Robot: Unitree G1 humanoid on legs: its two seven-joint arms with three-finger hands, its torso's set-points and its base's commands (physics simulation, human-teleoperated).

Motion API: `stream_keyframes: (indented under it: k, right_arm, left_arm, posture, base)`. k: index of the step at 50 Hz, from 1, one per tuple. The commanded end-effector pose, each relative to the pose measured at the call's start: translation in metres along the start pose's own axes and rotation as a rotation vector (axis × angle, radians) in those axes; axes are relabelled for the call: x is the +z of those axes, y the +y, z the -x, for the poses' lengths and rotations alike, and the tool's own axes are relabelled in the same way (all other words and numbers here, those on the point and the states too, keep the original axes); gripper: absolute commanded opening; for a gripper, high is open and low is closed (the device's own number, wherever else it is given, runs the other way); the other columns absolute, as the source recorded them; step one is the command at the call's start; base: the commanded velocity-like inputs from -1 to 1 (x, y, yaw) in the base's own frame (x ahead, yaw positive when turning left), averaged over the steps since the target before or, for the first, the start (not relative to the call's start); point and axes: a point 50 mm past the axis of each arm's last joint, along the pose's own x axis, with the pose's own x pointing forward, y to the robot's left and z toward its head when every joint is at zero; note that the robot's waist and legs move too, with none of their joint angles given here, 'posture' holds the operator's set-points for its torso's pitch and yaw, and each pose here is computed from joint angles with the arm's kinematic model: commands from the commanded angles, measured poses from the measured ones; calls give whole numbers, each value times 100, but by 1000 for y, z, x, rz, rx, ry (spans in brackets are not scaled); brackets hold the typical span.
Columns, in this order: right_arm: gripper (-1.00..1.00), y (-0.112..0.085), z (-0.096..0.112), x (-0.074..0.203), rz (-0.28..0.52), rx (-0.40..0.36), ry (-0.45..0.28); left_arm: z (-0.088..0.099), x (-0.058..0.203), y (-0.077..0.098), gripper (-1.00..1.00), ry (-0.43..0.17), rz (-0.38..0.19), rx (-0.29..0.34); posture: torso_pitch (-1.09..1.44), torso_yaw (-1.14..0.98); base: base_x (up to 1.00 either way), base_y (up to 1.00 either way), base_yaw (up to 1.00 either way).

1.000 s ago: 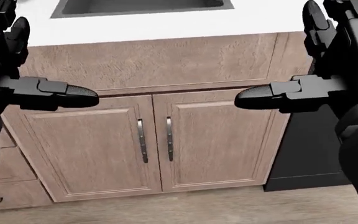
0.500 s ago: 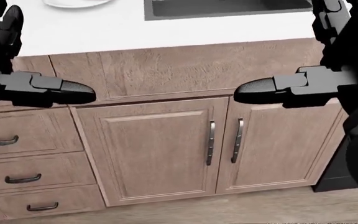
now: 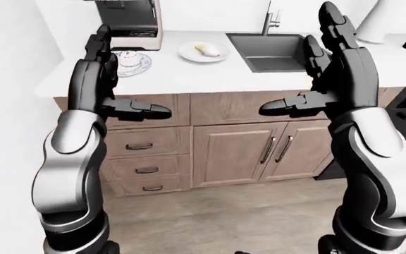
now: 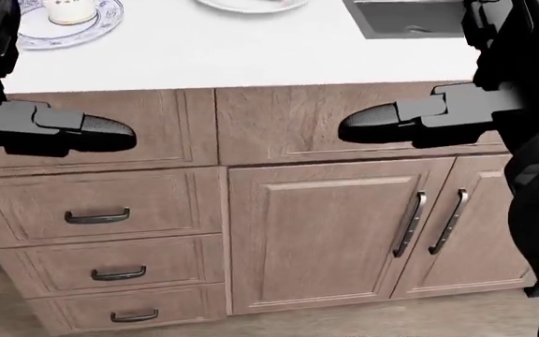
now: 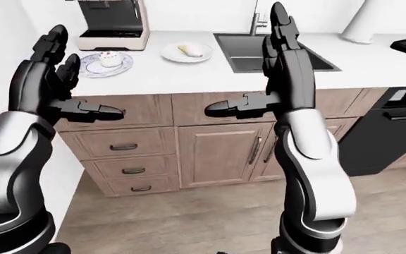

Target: Move the dessert items from the plate to the tray.

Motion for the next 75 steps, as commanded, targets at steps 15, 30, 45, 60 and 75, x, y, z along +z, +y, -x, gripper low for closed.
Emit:
stream_keyframes:
  k: [15, 30, 45, 60, 75]
  right_arm:
    - [100, 5, -4, 19, -19, 25, -100]
    - [100, 2, -1, 22, -34, 12, -112]
    - [100, -2, 3, 21, -9, -7, -107]
    - [100, 0, 4, 19, 8, -6, -106]
    - [100, 1, 4, 24, 20, 11, -119]
  left_arm:
    - [2, 29, 6, 100, -92, -19, 23]
    - [4, 30, 8, 100, -96, -25, 26]
    - [5, 32, 9, 100, -105, -35, 30]
    - [7, 27, 10, 100, -99, -45, 30]
    - [7, 31, 10, 100, -105, -50, 27]
  posture:
    - [0, 0]
    - [0, 0]
    - [0, 0]
    - [0, 0]
    - [0, 0]
  base:
    - [15, 0, 0]
    - [23, 0, 0]
    - [15, 0, 0]
    - [7, 0, 29]
    - [10, 0, 0]
